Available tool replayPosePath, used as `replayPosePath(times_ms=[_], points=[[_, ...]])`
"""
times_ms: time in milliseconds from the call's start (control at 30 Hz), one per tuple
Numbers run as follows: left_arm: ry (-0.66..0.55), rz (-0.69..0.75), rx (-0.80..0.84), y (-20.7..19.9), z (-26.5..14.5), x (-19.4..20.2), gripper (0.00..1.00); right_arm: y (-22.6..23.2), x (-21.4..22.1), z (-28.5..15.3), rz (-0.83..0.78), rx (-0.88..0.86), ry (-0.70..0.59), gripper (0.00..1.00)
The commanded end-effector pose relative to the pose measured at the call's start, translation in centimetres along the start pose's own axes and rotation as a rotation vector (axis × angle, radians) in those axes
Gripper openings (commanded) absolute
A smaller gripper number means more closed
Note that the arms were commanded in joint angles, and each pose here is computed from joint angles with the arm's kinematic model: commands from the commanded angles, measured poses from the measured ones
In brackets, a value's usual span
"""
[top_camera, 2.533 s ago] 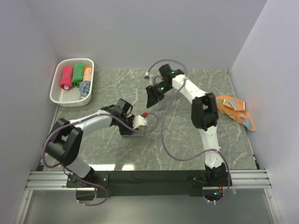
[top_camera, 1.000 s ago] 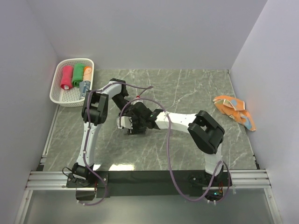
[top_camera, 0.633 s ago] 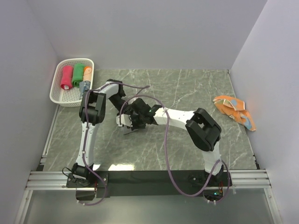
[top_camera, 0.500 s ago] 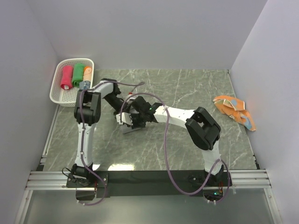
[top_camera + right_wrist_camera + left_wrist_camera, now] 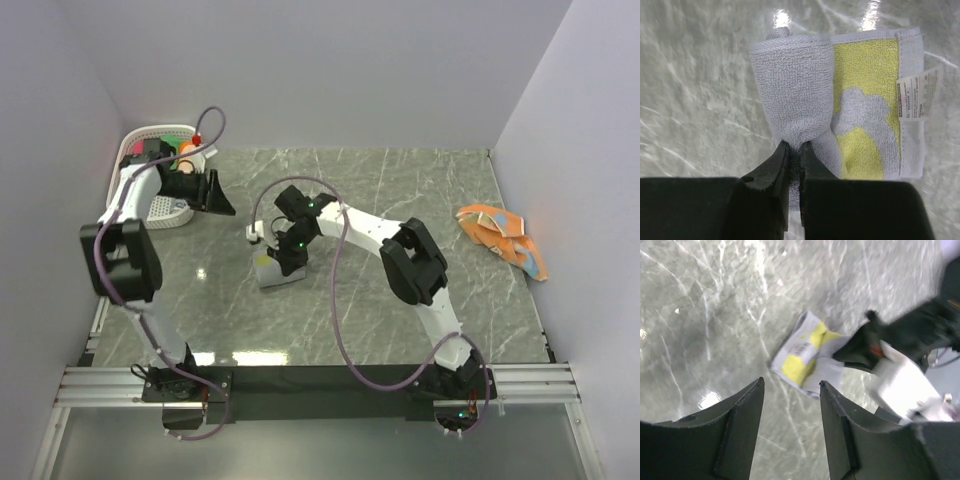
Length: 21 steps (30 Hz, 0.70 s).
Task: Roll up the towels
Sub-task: Roll the towel
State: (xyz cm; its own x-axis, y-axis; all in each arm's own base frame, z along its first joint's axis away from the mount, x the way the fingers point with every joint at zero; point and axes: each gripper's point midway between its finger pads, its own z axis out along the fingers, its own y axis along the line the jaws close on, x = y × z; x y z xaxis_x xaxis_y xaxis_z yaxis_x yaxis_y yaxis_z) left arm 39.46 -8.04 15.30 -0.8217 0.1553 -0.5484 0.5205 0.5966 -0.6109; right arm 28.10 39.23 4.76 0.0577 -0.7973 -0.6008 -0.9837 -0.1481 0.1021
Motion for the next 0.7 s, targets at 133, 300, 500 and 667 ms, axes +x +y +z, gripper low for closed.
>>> replayPosePath(times_ms=[133, 300, 500, 667], points=[[-0.310, 0.113, -0.164, -1.7, -4.2, -1.9, 0.54, 2.6, 1.5, 0.5, 0.409, -0.310, 0.024, 0.00], [-0.218, 0.311, -0.260, -3.3, -1.6, 3.4, 0.54, 2.5, 1.8, 1.4, 0.540, -0.381, 0.030, 0.00], [-0.052, 0.779, -0.233, -7.3, 2.8, 10.5, 0.55, 2.4, 3.3, 3.1, 0.680, -0.396, 0.075, 0.00], [0.008, 1.070, -0.162, -9.7, 5.2, 13.6, 0.58, 2.6, 4.1, 3.5, 0.774, -0.428, 0.084, 0.00]])
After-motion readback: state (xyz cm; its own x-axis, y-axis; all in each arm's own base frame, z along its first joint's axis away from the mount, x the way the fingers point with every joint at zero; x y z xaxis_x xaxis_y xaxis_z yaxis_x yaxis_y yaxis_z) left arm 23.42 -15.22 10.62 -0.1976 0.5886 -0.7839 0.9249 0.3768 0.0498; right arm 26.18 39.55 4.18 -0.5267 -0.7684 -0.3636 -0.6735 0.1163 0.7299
